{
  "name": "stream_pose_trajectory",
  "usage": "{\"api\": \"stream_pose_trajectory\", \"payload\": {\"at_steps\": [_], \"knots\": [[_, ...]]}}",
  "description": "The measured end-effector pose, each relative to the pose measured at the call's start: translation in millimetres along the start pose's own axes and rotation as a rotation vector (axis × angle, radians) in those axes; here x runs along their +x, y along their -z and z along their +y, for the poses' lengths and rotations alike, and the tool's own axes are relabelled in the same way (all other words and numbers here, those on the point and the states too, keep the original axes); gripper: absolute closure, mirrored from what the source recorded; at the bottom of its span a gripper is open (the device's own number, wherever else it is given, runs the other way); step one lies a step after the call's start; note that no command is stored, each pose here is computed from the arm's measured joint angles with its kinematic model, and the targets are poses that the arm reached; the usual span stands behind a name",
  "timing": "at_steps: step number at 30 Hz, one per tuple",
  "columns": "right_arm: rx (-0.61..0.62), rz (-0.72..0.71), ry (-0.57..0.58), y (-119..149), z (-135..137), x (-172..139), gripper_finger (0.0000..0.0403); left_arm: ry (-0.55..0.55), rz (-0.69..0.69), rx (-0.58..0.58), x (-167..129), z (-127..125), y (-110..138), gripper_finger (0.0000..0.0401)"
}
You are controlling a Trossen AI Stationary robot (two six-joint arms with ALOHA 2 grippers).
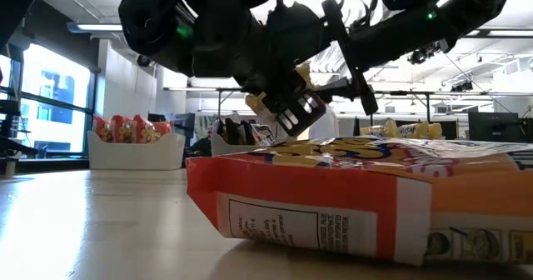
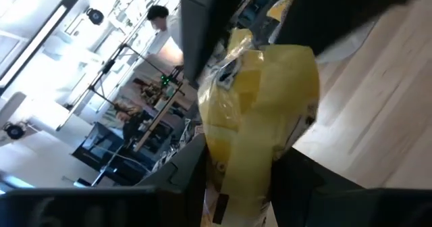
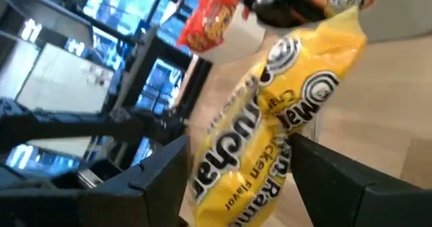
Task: Sort Maruchan noodles
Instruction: Put the yellow noodle pack into the transparent bin
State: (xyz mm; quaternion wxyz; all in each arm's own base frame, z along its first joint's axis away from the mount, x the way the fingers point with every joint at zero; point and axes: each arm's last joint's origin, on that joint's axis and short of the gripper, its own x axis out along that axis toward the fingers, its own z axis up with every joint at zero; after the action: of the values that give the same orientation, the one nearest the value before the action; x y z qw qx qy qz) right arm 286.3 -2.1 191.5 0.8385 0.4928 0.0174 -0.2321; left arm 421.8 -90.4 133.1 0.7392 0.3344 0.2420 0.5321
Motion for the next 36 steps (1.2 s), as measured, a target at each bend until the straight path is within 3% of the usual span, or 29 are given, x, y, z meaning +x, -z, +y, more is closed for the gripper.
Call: {"api": "stream_pose_trajectory", "payload": {"at_steps": [15,22,36], "knots": [[0.062,0.137,0.009,5,-4,-1,0.0157,-0.008,0.008,-0.007,-3,0,0,0.0291],[0.09,0.118,0.021,1,-6,1,0.0157,-0.01,0.01,-0.034,-2,0,0,0.0291],[0.041,0.201,0.055,2,-11,0,0.0157,-0.023,0.023,-0.04,-2,1,1,0.0291]]}}
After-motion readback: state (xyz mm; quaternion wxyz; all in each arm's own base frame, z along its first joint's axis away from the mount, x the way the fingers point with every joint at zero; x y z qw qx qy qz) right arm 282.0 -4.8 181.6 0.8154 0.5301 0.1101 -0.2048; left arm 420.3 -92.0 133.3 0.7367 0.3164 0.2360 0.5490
